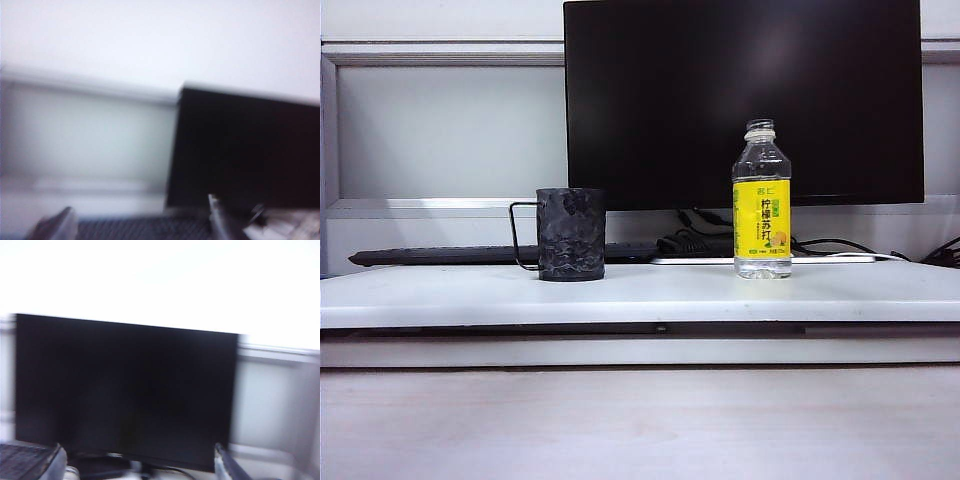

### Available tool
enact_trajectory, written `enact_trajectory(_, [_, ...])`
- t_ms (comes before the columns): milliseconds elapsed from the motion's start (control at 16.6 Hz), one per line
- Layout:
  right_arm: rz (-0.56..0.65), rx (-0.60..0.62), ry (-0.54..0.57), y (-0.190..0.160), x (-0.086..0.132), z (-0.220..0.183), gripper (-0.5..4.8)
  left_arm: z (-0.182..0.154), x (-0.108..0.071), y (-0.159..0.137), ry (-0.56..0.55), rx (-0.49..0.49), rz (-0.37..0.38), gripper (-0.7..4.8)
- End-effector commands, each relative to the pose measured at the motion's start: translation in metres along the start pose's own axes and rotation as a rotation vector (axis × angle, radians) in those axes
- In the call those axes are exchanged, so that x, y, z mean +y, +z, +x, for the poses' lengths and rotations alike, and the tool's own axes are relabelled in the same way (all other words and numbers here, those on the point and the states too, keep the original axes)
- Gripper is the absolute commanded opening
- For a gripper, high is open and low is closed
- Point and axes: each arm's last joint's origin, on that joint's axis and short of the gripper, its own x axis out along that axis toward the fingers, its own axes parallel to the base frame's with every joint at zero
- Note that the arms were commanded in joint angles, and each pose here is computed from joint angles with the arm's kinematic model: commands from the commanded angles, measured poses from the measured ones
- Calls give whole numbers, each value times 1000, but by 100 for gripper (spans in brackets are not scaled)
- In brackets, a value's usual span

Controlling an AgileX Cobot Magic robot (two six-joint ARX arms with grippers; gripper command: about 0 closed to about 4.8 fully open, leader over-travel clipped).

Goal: Carefully pick up the bottle and pour some water from the bottle into the cup.

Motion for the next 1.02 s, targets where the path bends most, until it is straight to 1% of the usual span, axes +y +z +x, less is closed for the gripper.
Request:
enact_trajectory(60, [55, 48, 150, 8, -1, 53, 479, 34, -1, 23, -119, 68, -80, 479])
enact_trajectory(241, [133, 148, 290, -5, 5, 95, 479, 57, 4, 15, -202, 178, -113, 479])
enact_trajectory(362, [154, 250, 360, -33, 20, 120, 479, 75, 9, -11, -218, 339, -184, 479])
enact_trajectory(422, [151, 291, 386, -44, 26, 126, 479, 83, 8, -22, -230, 392, -206, 479])
enact_trajectory(482, [138, 333, 406, -55, 33, 132, 479, 90, 7, -32, -230, 430, -219, 479])
enact_trajectory(543, [120, 418, 423, -81, 43, 145, 479, 106, 0, -54, -238, 496, -238, 479])
enact_trajectory(603, [125, 465, 428, -97, 47, 151, 479, 116, -9, -68, -255, 523, -242, 479])
enact_trajectory(663, [130, 506, 432, -111, 50, 157, 479, 124, -19, -82, -265, 535, -220, 479])
enact_trajectory(723, [134, 542, 435, -125, 52, 161, 479, 132, -27, -94, -275, 530, -185, 479])
enact_trajectory(784, [136, 572, 434, -136, 54, 164, 479, 137, -35, -104, -310, 527, -165, 479])
enact_trajectory(844, [133, 598, 419, -144, 55, 166, 479, 141, -41, -114, -321, 532, -165, 479])
enact_trajectory(904, [135, 618, 423, -153, 57, 168, 479, 147, -41, -131, -261, 553, -151, 479])
enact_trajectory(1025, [137, 614, 422, -163, 59, 173, 479, 152, -41, -146, -248, 566, -153, 479])
